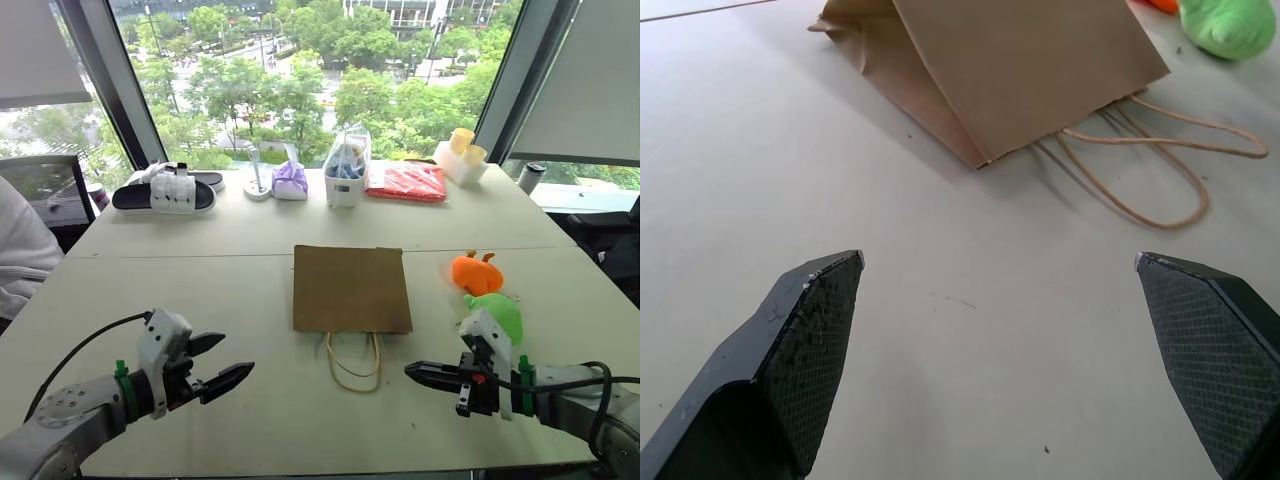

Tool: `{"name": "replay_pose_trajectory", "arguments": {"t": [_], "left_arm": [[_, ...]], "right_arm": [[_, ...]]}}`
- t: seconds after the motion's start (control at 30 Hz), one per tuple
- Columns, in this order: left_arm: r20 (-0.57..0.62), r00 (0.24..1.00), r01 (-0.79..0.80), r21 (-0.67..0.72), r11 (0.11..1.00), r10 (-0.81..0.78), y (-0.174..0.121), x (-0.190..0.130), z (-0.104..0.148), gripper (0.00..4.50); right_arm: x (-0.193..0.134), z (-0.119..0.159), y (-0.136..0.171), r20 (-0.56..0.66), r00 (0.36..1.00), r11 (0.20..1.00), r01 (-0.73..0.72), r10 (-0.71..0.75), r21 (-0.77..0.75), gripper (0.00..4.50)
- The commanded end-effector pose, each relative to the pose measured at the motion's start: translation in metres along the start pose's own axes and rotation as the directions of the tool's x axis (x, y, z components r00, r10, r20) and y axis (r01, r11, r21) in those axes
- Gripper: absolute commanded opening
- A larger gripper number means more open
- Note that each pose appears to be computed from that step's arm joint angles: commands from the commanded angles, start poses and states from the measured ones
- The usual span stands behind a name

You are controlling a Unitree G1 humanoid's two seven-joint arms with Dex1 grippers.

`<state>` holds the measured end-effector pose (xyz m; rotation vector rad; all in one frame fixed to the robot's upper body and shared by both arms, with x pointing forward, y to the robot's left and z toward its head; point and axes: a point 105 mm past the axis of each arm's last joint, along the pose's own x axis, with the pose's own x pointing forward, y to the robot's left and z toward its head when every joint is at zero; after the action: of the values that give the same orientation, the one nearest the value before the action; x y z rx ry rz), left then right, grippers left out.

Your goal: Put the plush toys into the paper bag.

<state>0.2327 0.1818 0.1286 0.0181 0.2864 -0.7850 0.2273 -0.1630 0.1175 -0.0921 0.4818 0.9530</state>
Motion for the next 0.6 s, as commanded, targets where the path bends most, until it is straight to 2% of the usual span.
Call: {"name": "replay_pose_trajectory", "arguments": {"t": [0.03, 0.23, 0.33, 0.4, 0.5, 0.6], "left_arm": [[0.03, 1.0, -0.005, 0.052, 0.999, 0.003, 0.002, -0.001, 0.01, 4.46], [0.023, 1.0, -0.005, 0.079, 0.997, 0.003, 0.01, 0.0, 0.013, 4.46], [0.012, 0.999, -0.036, 0.141, 0.989, 0.034, 0.029, 0.001, 0.022, 4.46], [-0.022, 1.0, 0.016, 0.258, 0.966, -0.011, 0.035, 0.004, 0.033, 4.46], [-0.099, 0.985, 0.168, 0.436, 0.884, -0.138, 0.028, 0.021, 0.044, 4.46], [-0.136, 0.952, 0.303, 0.53, 0.792, -0.273, 0.015, 0.054, 0.047, 4.46]], "right_arm": [[-0.003, 0.009, 0.004, 0.022, 1.0, 0.999, 0.0, 0.001, -0.036, 0.0], [-0.003, 0.011, 0.002, 0.03, 0.999, 0.999, 0.024, -0.023, -0.027, 0.0], [-0.001, 0.012, 0.003, 0.058, 0.997, 0.999, 0.044, -0.043, -0.016, 0.0], [-0.002, 0.012, 0.003, 0.078, 0.996, 0.999, 0.05, -0.051, 0.009, 0.0], [-0.001, 0.011, 0.008, 0.086, 0.996, 0.999, 0.013, -0.017, 0.052, 0.0], [0.007, 0.013, 0.014, 0.084, 0.996, 0.999, -0.01, 0.007, 0.041, 0.0]]}}
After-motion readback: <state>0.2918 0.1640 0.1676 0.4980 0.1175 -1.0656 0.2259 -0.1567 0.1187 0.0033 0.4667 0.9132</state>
